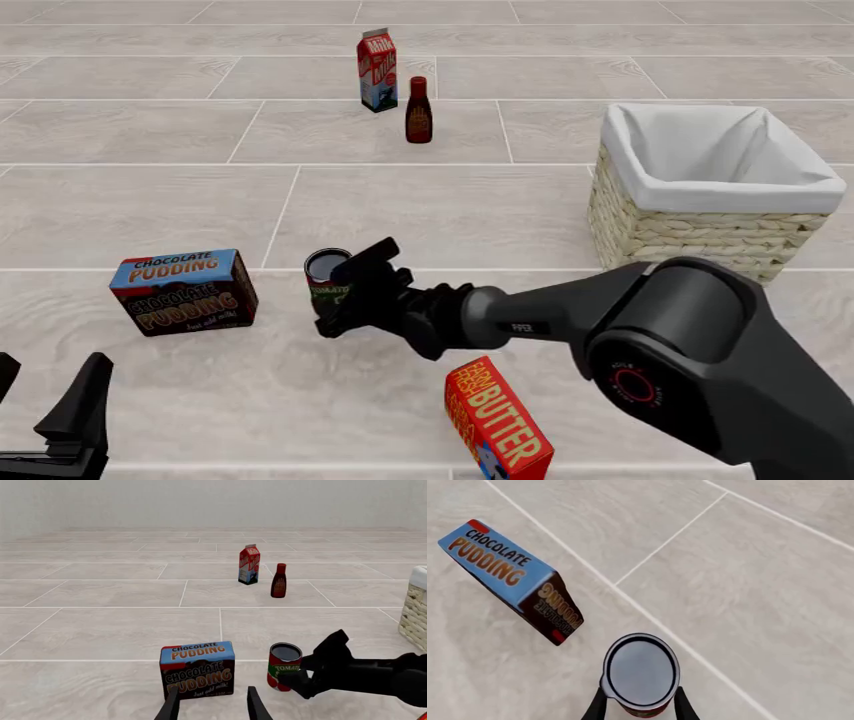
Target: Pick the tomato sauce and place it in the basket.
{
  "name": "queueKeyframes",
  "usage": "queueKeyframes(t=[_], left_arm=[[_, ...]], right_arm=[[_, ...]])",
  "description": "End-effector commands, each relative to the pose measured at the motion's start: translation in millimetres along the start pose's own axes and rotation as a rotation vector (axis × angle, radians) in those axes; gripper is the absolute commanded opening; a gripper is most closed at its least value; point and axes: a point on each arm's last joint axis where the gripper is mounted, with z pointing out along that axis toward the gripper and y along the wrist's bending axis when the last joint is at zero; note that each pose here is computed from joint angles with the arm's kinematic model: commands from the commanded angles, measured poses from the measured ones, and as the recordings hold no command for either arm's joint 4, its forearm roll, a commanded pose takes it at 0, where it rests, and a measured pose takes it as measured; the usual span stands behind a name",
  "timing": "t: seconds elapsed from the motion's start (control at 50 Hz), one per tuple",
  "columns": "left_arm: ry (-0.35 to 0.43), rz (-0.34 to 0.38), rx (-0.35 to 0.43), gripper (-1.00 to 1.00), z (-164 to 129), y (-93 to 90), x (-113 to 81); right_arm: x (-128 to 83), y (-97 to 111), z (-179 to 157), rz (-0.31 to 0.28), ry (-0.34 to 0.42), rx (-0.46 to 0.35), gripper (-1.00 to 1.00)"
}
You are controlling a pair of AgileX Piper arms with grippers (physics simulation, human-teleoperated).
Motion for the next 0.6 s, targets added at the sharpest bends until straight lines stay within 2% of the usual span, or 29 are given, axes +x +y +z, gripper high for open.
queueKeyframes(t=[0.02,0.6], left_arm=[[0.0,0.0,0.0,1.0,0.0,0.0,0.0],[0.0,0.0,0.0,1.0,0.0,0.0,0.0]], right_arm=[[0.5,1.9,2.9,-0.001,0.001,-0.003,1.0],[-1.0,-0.6,5.4,-0.013,-0.004,0.001,1.0]])
